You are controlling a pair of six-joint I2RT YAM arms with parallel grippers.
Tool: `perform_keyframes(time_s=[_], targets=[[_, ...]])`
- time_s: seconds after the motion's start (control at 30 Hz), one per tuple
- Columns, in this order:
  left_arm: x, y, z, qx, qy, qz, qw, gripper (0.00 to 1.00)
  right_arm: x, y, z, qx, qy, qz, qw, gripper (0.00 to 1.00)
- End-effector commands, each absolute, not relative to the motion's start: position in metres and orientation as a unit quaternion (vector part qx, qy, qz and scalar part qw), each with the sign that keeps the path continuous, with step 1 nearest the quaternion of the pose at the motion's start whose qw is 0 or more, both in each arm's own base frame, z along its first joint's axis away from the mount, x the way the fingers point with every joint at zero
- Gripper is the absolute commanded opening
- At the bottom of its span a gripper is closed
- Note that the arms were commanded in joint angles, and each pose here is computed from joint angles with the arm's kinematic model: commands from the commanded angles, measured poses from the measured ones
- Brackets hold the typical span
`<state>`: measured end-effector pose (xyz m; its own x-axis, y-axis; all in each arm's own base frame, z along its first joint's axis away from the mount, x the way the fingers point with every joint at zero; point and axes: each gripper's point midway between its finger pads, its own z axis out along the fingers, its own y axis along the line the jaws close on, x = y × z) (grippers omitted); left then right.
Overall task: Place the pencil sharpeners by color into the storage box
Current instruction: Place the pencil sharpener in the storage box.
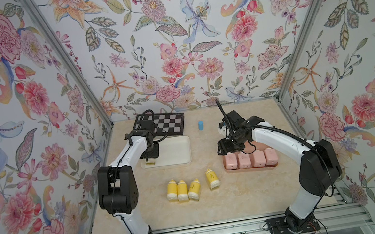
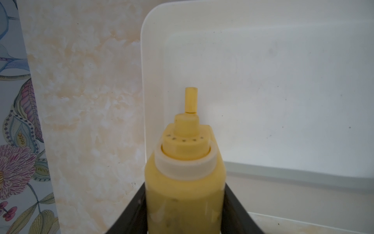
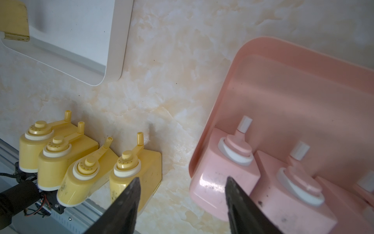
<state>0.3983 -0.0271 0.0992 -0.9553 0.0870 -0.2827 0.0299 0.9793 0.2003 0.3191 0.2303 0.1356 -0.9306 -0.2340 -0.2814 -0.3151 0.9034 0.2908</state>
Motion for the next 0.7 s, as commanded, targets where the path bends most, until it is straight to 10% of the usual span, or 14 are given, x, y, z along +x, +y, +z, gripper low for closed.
perform_keyframes(time_s=[0.0,0.67], targets=[[0.399,-0.022,0.105,0.033,0.982,0.096,0.159,0.15,0.316,0.231,0.131,-0.146,0.968,0.168,0.119,0.68],[0.391,-0.014,0.080,0.025,0.987,0.086,0.136,0.15,0.317,0.233,0.128,-0.143,0.968,0.169,0.116,0.68]])
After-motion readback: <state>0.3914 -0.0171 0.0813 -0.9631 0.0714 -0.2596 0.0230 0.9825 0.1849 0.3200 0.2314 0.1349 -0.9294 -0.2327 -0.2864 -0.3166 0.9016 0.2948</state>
